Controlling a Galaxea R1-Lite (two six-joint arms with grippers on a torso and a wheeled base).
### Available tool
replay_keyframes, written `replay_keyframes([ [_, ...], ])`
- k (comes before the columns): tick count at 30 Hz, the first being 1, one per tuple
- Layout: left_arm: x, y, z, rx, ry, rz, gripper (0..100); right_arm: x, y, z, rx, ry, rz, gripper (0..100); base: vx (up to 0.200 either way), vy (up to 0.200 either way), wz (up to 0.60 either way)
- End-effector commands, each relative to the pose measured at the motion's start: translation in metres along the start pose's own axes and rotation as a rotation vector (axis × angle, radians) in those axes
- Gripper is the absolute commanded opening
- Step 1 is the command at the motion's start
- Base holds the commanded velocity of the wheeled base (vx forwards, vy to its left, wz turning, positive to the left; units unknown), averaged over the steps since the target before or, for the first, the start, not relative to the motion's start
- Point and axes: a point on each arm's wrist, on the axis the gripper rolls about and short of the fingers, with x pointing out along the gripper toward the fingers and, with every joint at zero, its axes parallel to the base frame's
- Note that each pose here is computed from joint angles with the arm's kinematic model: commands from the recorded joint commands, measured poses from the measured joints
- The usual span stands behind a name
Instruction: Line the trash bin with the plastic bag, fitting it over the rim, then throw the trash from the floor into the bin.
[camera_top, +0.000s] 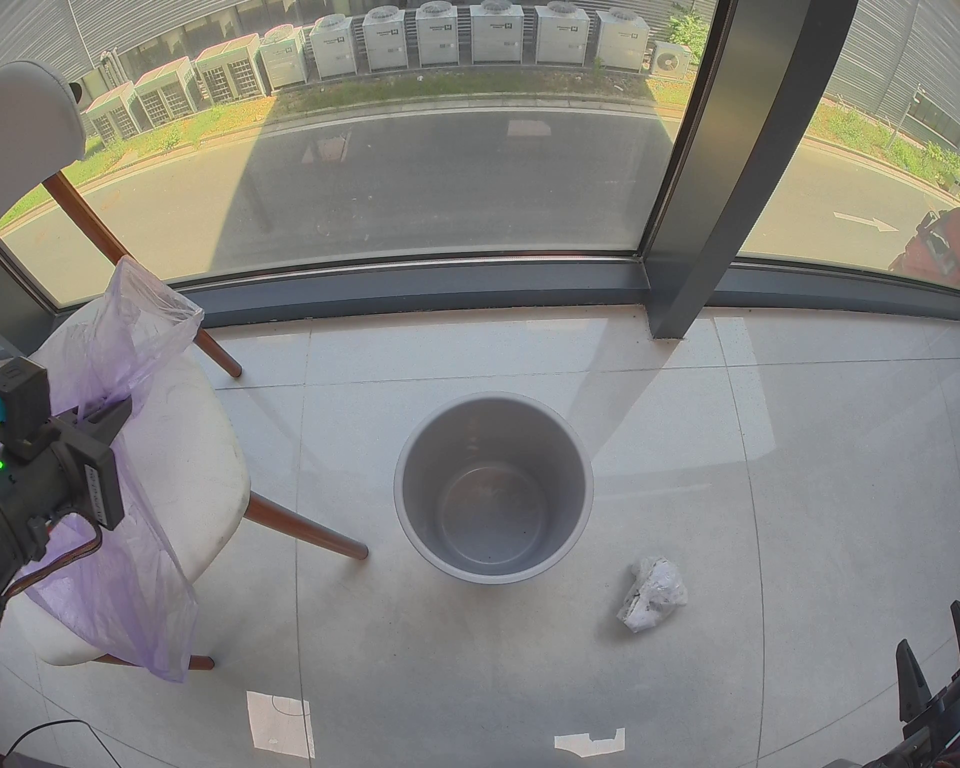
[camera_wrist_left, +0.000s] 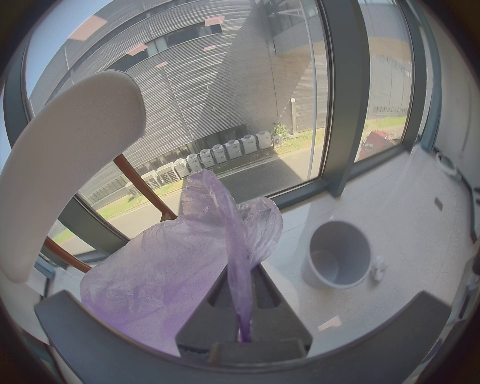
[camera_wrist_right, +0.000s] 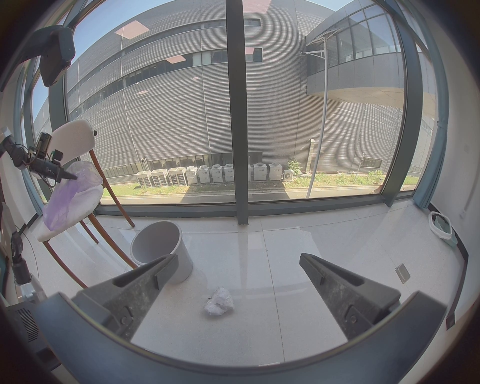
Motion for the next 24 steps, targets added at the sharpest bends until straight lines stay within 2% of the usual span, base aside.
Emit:
replay_keyframes([
  [1,-0.031,0.013,0.006,-0.109,-0.109,-0.045,0,0.000,0.000,-0.005,0.000,0.001,0.001,100,0.000,0.000,0.00],
  [3,-0.034,0.014,0.009,-0.174,-0.139,-0.104,0,0.000,0.000,-0.005,0.000,0.002,0.001,100,0.000,0.000,0.00],
  [7,-0.042,0.016,0.013,-0.233,-0.186,-0.195,0,0.000,0.000,-0.005,0.000,0.002,0.001,100,0.000,0.000,0.00],
  [10,-0.047,0.016,0.018,-0.287,-0.224,-0.332,0,0.000,0.000,-0.005,0.001,0.001,0.001,100,0.000,0.000,0.00],
  [19,-0.054,0.016,0.041,-0.267,-0.338,-0.646,0,0.000,0.000,-0.005,0.012,0.001,-0.004,100,0.000,0.000,0.00],
  [24,-0.050,0.013,0.047,-0.248,-0.354,-0.786,0,0.000,0.000,-0.005,0.013,0.001,-0.004,100,0.000,0.000,0.00],
])
